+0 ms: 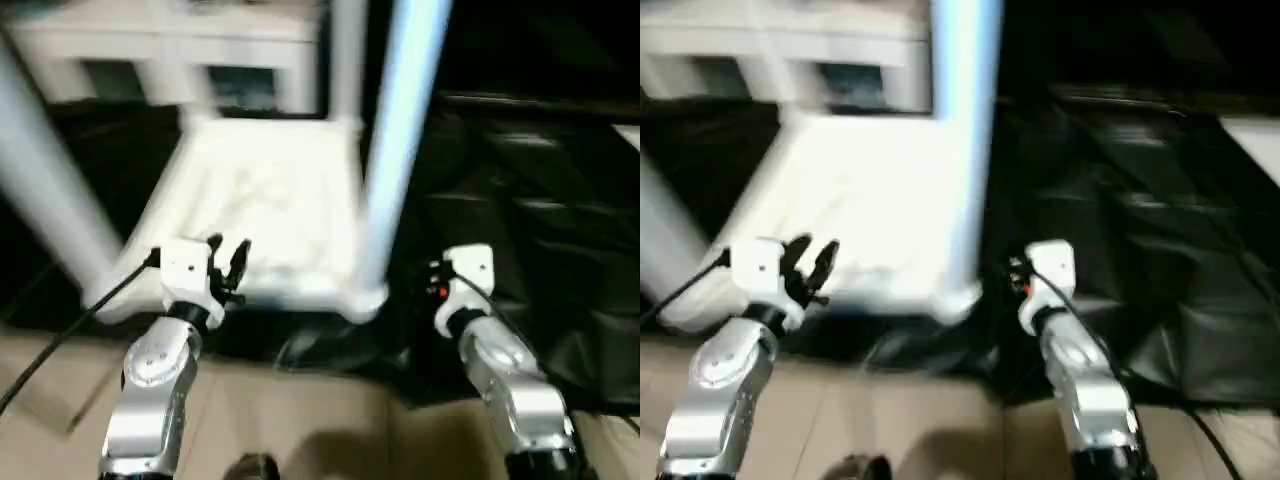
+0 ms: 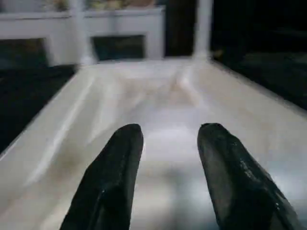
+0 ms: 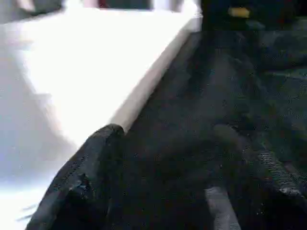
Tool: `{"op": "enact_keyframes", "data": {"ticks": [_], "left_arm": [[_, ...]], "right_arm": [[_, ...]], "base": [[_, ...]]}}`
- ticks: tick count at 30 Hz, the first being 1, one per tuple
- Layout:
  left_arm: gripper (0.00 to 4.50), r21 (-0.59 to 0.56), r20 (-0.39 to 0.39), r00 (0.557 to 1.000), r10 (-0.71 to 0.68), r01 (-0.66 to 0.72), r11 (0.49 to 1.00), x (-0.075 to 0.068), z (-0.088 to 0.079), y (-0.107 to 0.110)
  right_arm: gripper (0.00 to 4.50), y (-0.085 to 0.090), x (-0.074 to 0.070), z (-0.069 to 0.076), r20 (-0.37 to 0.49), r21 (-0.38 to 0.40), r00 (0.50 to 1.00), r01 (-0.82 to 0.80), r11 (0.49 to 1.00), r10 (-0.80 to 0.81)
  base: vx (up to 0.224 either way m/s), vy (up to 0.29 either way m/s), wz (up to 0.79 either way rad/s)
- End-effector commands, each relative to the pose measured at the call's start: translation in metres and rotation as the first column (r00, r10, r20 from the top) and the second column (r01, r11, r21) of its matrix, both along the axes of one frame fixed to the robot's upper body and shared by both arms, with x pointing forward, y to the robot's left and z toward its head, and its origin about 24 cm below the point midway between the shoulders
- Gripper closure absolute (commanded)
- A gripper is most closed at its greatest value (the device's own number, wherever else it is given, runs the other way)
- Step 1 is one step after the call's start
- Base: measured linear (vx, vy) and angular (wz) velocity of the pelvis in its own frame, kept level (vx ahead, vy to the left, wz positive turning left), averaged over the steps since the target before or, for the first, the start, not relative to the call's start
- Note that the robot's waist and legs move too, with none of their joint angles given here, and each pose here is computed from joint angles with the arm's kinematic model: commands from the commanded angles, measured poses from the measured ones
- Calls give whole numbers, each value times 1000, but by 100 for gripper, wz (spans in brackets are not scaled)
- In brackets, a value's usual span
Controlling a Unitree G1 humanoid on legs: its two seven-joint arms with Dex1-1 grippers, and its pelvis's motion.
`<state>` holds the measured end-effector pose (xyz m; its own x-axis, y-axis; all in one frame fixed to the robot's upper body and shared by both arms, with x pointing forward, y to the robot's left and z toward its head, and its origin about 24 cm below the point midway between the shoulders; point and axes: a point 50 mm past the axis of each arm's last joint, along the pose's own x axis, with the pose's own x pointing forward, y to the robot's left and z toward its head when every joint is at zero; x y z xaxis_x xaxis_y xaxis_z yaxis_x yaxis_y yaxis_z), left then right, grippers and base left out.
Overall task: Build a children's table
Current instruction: Rotate leg to tighten, then flip table
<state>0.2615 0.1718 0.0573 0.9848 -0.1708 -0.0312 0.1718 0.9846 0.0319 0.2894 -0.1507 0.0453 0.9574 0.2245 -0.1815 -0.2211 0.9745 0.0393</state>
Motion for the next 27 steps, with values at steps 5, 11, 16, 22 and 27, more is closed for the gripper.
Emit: {"op": "enact_keyframes", "data": {"ticks": [5, 11, 16, 22, 27], "left_arm": [[231, 21, 30, 999, -15, 14, 1000, 3, 7, -2], [231, 32, 29, 1000, -9, 8, 999, -1, 5, 1], [231, 45, 36, 999, 9, -11, 999, 1, 7, 6], [231, 58, 46, 998, 48, -51, 997, -2, 9, 8], [231, 93, 58, 995, 83, -88, 992, -2, 11, 11]], "right_arm": [[129, -11, -8, -5, -7, -24, 998, 61, 998, -62], [129, -1, -18, 1, 55, 95, 995, -91, 991, 86], [129, 15, -14, 5, 70, 109, 979, -196, 974, 189], [129, 18, -5, 6, 78, 109, 977, -207, 972, 199], [129, 25, 3, 8, 90, 107, 967, -247, 963, 238]], "base": [[-212, 121, -10], [-184, 88, -13], [-113, 60, -26], [-52, 171, 5], [-20, 137, 4]]}}
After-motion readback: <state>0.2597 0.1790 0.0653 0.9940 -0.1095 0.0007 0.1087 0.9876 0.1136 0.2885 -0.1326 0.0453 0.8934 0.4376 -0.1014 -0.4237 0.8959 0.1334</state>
